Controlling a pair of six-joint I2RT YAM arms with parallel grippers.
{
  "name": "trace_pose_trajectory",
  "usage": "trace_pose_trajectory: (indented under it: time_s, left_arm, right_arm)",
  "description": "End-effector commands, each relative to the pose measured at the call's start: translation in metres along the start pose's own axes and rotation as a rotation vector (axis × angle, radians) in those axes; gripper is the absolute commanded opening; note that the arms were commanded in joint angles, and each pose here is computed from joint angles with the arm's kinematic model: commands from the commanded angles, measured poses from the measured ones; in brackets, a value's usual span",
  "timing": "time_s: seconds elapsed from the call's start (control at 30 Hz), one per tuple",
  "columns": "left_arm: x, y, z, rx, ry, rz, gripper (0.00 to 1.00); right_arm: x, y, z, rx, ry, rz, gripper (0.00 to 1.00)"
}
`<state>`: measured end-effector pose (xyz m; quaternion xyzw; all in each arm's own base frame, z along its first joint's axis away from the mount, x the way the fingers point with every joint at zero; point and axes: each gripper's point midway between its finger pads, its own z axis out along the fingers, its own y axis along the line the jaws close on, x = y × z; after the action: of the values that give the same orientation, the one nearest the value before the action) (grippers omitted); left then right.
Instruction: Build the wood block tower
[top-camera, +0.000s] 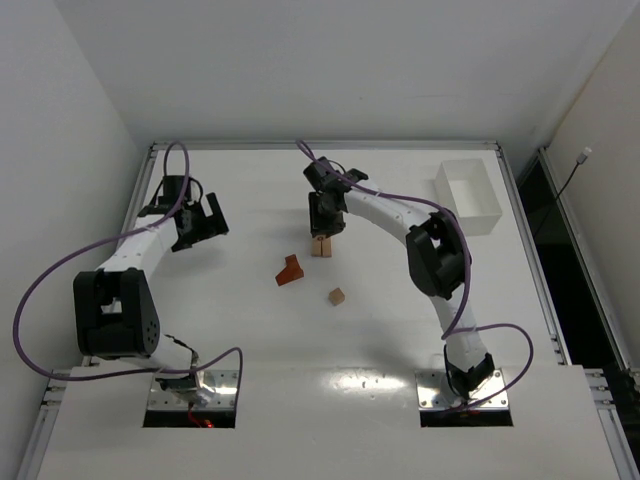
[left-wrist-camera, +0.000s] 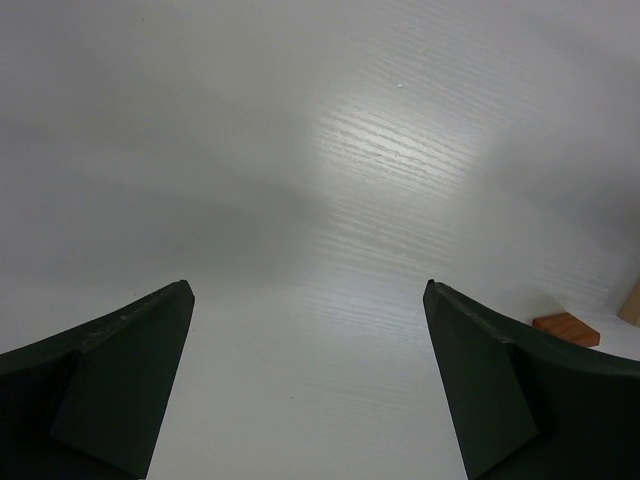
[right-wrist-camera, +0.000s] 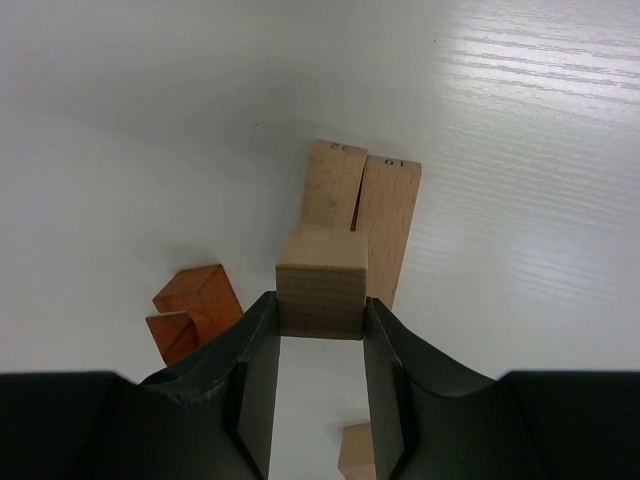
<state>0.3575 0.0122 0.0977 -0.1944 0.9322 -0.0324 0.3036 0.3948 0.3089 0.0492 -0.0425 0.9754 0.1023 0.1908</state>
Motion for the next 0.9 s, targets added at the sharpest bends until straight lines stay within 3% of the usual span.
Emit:
trace_pose_trajectory:
  time_s: [0.0, 0.87]
  left_arm:
    - [-0.014, -0.001, 0.0, 0.013, -0.034, -0.013, 1.0]
    - [-0.015, -0.007, 0.009, 0.034, -0.007, -0.003, 1.0]
  right_arm:
    - [-0.018, 0.004, 0.0, -0.008, -0.048, 0.009, 0.0]
    - [-0.026, -0.007, 0.02, 0.051, -0.063, 0.017, 0.0]
